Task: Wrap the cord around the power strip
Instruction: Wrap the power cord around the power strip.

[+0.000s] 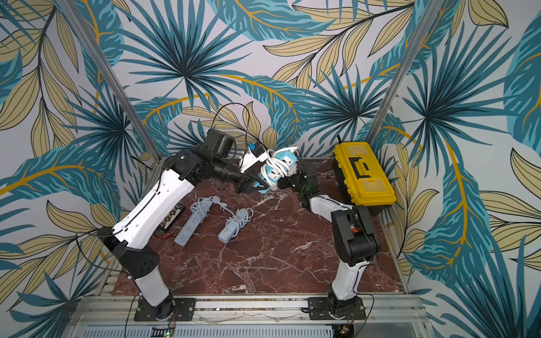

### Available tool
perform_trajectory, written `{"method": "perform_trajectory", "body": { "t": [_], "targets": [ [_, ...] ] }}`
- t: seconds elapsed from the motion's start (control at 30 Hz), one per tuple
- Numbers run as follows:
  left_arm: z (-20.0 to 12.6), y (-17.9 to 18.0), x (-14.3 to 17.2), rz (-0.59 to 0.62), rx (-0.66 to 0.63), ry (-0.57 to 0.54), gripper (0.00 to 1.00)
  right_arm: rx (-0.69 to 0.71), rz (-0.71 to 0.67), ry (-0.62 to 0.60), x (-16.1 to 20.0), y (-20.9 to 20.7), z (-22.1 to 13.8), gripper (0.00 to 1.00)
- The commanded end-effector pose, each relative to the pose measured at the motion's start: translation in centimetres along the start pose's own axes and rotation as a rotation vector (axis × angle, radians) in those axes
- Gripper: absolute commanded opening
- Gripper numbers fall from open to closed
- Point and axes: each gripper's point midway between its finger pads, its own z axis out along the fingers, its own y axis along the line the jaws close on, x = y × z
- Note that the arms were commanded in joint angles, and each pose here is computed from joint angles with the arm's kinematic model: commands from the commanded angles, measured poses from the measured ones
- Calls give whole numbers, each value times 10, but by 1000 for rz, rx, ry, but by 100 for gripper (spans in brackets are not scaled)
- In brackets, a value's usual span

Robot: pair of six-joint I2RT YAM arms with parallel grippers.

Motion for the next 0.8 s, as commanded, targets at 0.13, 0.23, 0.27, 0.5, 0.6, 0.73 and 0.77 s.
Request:
{"method": "perform_trajectory", "body": {
  "t": [0.13, 0.23, 0.27, 0.5, 0.6, 0.73, 0.77],
  "targets": [
    [-28, 130, 2, -23, -528, 27, 0, 240, -297, 355, 82, 39, -41, 0],
    [-16, 176, 50, -7, -665, 206, 0, 346, -434, 431, 86, 44, -79, 0],
    [-10, 188, 71, -10, -694, 275, 0, 369, -481, 439, 79, 47, -92, 0],
    [49, 161, 147, 26, -507, 483, 0, 363, -806, 333, -12, 90, -143, 0],
    [71, 116, 151, 81, -349, 481, 0, 440, -908, 321, -53, 82, -137, 0],
    [81, 72, 156, 56, -183, 445, 0, 497, -909, 304, -93, 61, -124, 0],
    [82, 64, 158, 50, -150, 440, 0, 493, -900, 300, -99, 57, -121, 0]
  ]
}}
